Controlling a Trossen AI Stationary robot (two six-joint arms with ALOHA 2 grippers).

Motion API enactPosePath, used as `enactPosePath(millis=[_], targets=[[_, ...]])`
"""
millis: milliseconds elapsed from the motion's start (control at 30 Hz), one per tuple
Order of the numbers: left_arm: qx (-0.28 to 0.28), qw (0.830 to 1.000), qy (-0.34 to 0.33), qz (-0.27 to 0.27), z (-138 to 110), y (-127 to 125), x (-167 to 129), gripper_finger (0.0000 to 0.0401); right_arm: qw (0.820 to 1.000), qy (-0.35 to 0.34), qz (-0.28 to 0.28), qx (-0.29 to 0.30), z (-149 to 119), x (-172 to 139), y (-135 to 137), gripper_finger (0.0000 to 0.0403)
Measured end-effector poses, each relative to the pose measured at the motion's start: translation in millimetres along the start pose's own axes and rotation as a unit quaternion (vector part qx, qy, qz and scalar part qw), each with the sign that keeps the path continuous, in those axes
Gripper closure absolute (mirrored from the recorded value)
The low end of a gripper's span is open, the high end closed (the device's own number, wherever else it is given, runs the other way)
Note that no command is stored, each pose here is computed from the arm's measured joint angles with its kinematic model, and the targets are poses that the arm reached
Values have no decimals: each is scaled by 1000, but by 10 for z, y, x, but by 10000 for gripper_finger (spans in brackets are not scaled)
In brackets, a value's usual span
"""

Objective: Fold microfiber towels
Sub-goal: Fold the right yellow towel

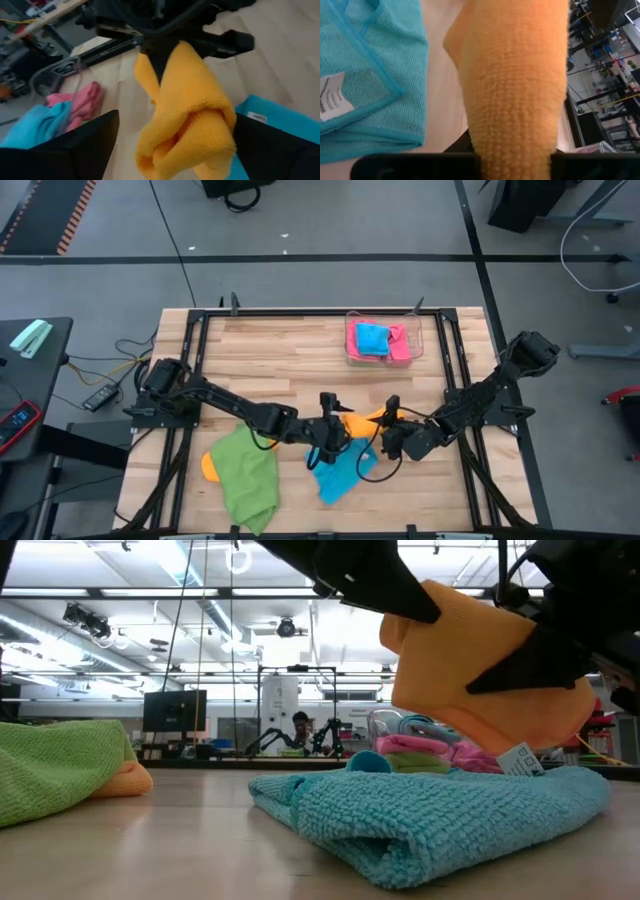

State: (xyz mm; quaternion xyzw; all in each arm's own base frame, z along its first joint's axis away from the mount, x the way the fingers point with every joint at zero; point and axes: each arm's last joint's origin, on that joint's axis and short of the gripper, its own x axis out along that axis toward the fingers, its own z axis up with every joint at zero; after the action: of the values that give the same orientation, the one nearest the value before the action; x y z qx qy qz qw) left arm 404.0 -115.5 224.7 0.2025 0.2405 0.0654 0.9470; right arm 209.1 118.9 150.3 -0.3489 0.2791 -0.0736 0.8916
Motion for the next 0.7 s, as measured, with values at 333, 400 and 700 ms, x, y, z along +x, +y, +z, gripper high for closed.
enactPosePath(millis=[333, 400, 700], targets=[[-31, 999, 8, 12, -21, 9, 13, 8, 1000, 8, -10, 26, -2, 48, -53, 365], [-26, 999, 19, 18, -61, -15, 42, 10, 1000, 7, -9, 28, 0, 46, -52, 365], [-12, 999, 38, 25, -145, -128, 91, 11, 999, -3, -13, 51, 25, 52, -64, 365]])
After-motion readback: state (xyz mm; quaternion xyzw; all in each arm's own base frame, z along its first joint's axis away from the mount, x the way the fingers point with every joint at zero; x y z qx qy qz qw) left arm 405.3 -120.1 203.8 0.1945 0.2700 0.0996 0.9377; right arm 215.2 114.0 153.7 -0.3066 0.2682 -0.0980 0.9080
